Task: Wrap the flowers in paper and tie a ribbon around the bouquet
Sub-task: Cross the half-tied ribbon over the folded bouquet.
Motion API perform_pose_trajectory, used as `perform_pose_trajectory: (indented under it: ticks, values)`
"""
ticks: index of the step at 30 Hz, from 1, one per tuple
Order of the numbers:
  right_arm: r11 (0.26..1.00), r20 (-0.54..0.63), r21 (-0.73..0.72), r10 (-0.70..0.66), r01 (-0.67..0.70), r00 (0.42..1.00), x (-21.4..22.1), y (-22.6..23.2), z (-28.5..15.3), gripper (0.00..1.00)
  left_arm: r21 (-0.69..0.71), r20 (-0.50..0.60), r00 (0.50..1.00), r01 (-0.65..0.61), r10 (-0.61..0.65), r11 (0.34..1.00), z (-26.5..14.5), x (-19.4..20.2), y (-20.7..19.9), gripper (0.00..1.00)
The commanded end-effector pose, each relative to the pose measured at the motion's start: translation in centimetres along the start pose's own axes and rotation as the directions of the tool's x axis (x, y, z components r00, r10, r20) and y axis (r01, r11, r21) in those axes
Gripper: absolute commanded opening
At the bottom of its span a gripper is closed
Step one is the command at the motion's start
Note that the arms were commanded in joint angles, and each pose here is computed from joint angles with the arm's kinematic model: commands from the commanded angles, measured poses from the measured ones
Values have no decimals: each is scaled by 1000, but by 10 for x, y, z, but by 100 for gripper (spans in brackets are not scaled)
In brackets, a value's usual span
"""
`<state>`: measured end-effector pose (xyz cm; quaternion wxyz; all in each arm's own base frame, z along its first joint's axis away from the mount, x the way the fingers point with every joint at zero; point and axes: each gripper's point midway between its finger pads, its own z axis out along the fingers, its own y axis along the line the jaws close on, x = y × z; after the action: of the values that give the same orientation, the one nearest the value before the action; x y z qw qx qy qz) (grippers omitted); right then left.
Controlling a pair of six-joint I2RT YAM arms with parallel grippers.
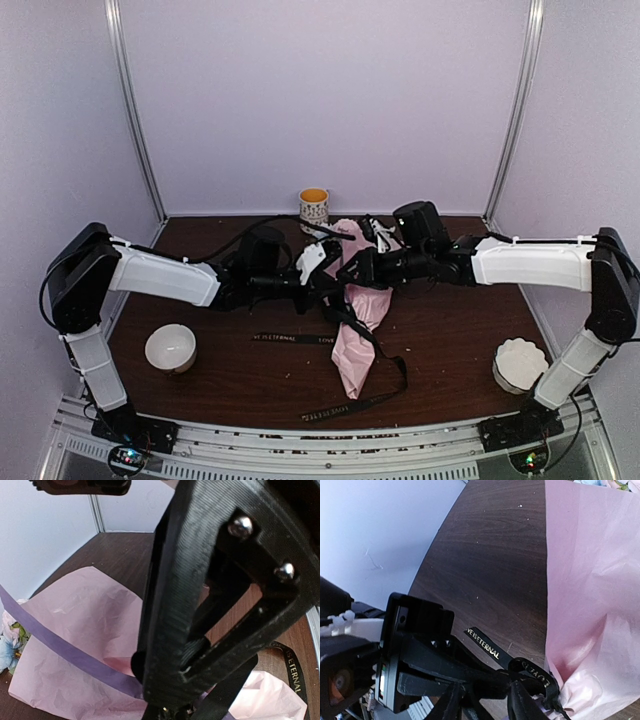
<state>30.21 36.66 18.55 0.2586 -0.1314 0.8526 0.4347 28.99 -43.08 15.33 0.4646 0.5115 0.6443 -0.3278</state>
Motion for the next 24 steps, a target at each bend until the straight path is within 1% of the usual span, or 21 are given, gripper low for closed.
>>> perform_pose_trajectory:
  ticks: [1,3,5,6,8,10,16,20,21,23,24]
  values:
    - [994,45,82,-81,77,996,-17,-5,-25,36,-4,42,999,2,-2,1000,-2,-6,5,0]
    - [984,42,156,-95,88,995,-15,-24,-28,37,-8,44,999,6,-6,1000,-3,-5,7,0]
    - [963,-6,247,-112,110,994,-6,-47,-25,28,-10,44,999,7,-7,1000,-3,-4,8,0]
    - [956,-45,266,-117,125,992,1,-55,-20,24,-9,44,999,9,-9,1000,-3,-4,7,0]
    - [963,-111,230,-117,140,987,14,-57,-7,21,-4,46,999,14,-14,1000,-4,-4,6,0]
    - [974,-148,170,-126,151,981,25,-51,5,22,3,49,999,17,-17,1000,-4,-3,5,0]
    - [964,-189,180,-159,194,969,33,-56,22,30,0,48,999,24,-24,1000,-4,-3,6,0]
    - [968,-216,169,-148,186,965,40,-61,31,32,-2,44,999,24,-24,1000,-4,-1,6,0]
    - [969,-222,164,-146,185,964,42,-61,33,31,-5,44,999,25,-25,1000,-4,-1,7,0]
    - [969,-229,167,-142,182,963,44,-63,35,26,-5,43,999,25,-25,1000,-4,-1,7,0]
    - [968,-229,174,-140,182,963,44,-65,35,18,-6,44,999,26,-26,1000,-4,-1,7,0]
